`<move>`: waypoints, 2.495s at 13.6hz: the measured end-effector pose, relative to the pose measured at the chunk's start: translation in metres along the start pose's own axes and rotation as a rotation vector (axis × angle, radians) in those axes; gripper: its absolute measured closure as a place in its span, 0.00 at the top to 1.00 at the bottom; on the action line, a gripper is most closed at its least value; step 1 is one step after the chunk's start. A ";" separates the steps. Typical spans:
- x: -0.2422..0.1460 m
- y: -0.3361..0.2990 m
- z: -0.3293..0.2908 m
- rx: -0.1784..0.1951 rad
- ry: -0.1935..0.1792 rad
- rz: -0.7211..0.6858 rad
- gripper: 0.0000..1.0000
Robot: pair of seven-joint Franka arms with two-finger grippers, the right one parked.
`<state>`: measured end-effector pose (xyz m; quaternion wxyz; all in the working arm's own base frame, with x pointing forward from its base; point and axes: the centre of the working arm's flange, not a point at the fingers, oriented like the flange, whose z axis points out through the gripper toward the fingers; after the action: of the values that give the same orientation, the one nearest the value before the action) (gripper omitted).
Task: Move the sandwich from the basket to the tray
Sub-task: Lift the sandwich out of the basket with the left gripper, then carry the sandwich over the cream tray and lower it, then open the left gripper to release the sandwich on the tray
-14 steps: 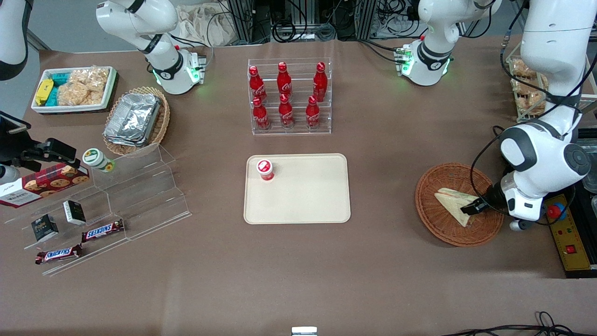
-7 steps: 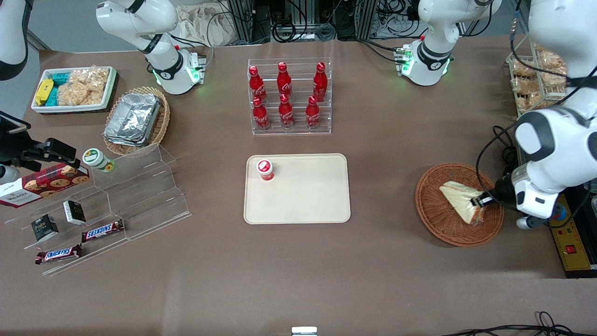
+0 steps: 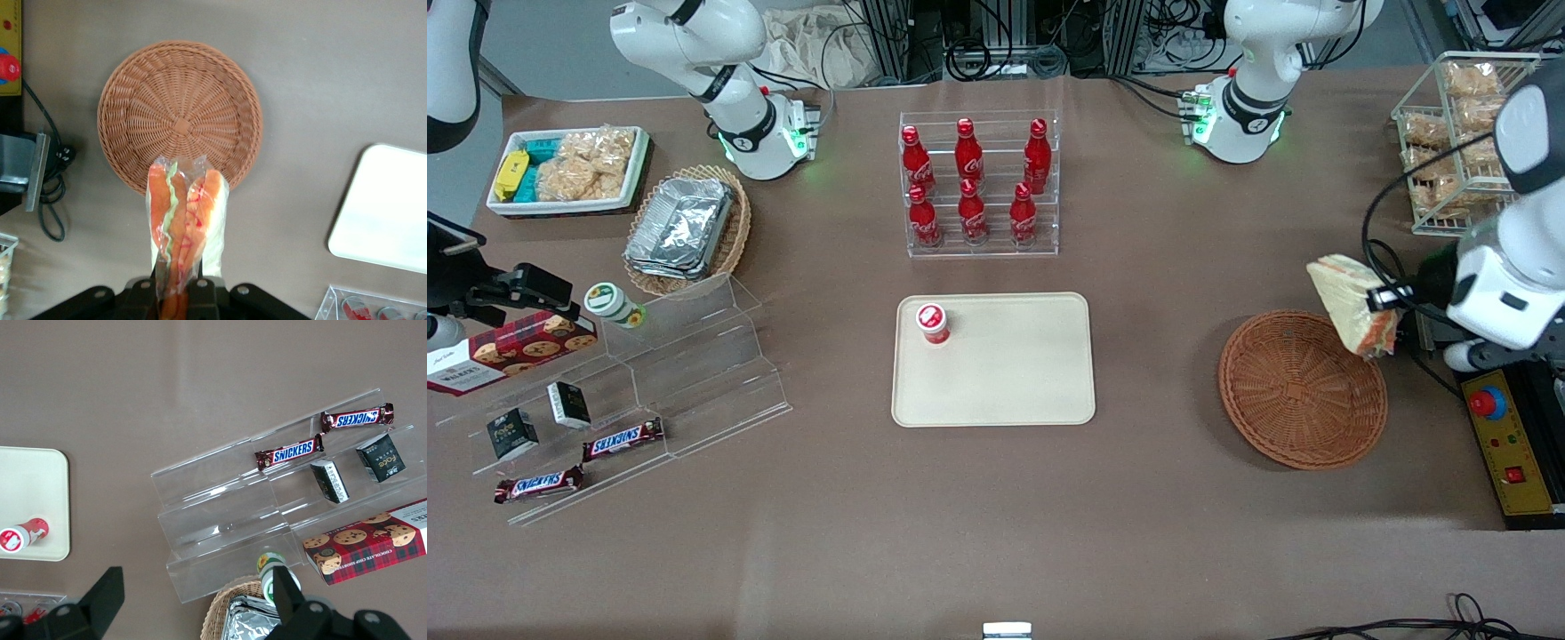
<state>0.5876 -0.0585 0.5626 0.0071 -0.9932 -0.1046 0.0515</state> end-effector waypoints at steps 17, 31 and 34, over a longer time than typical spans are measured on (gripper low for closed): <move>-0.094 0.333 0.192 0.061 0.038 -0.034 0.15; -0.074 0.362 0.292 0.035 0.087 -0.112 0.62; -0.068 0.363 0.258 -0.001 0.134 -0.199 0.93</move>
<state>0.5695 -0.4271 0.3039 0.0189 -0.9791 -0.2020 -0.0158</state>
